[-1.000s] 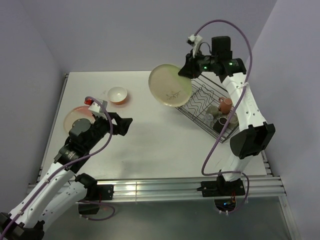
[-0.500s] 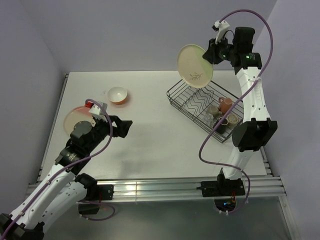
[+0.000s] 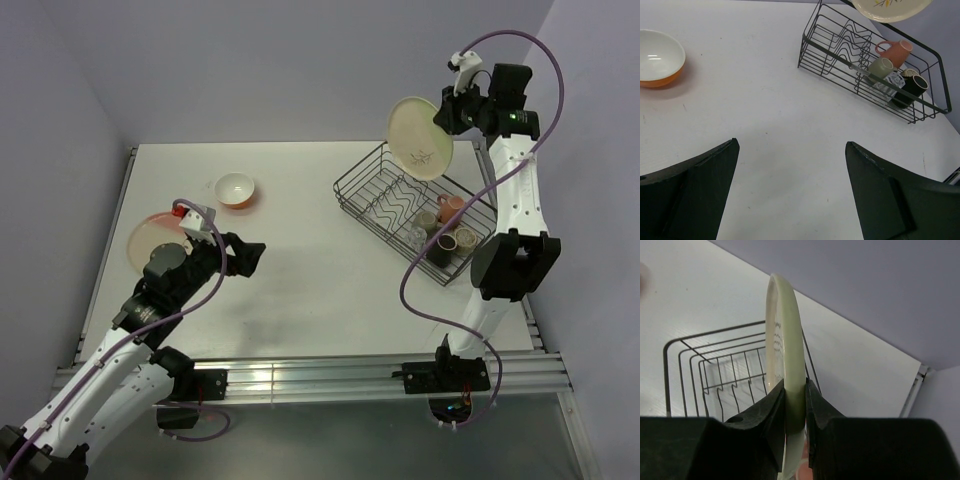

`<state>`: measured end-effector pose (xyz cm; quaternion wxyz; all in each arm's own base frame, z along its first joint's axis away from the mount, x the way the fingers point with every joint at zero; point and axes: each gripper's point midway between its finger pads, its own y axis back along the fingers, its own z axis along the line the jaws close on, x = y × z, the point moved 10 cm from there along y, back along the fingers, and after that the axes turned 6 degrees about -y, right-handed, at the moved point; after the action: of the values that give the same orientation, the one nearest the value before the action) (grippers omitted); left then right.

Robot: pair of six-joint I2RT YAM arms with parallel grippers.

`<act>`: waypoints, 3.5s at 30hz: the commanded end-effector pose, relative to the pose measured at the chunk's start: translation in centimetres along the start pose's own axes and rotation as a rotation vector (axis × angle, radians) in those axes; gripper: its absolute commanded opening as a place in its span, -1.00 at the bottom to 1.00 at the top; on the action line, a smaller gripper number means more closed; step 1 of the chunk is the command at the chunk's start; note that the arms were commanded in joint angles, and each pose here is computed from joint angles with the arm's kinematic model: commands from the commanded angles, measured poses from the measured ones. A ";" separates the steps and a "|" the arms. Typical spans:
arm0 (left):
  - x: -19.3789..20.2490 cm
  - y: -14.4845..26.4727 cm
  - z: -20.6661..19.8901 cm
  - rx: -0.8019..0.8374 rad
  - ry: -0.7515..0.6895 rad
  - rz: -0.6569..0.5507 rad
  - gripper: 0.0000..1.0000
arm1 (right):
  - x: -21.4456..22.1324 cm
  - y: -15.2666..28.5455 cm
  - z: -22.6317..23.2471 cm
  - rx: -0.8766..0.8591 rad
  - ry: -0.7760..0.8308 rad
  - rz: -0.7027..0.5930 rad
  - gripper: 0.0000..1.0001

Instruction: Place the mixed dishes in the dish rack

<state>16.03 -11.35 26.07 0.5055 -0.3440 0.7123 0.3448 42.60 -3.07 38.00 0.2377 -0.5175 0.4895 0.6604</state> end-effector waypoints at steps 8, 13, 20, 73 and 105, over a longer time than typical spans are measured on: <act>-0.4 -0.3 -0.1 0.006 0.015 -0.039 0.88 | -0.2 0.3 -1.4 0.026 0.147 -0.066 -1.00; -0.3 -0.3 -0.1 0.003 0.014 -0.032 0.88 | 1.1 -0.4 -1.5 0.000 0.159 -0.043 -1.00; -0.2 -0.4 -0.1 0.006 0.016 -0.022 0.88 | 2.6 -1.3 -1.9 -0.007 0.192 -0.021 -1.00; 0.0 -4.7 3.2 -0.444 0.268 0.193 0.73 | 0.2 2.6 3.5 -0.203 0.143 -0.132 0.43; 9.2 -12.2 19.1 -1.053 0.045 0.824 -0.17 | 12.1 -2.2 26.5 -0.914 -0.115 0.171 0.30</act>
<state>32.07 -3.35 10.52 0.0636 -0.2613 0.5450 0.7941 28.32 18.47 25.11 -0.0440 -0.4768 0.1970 0.8555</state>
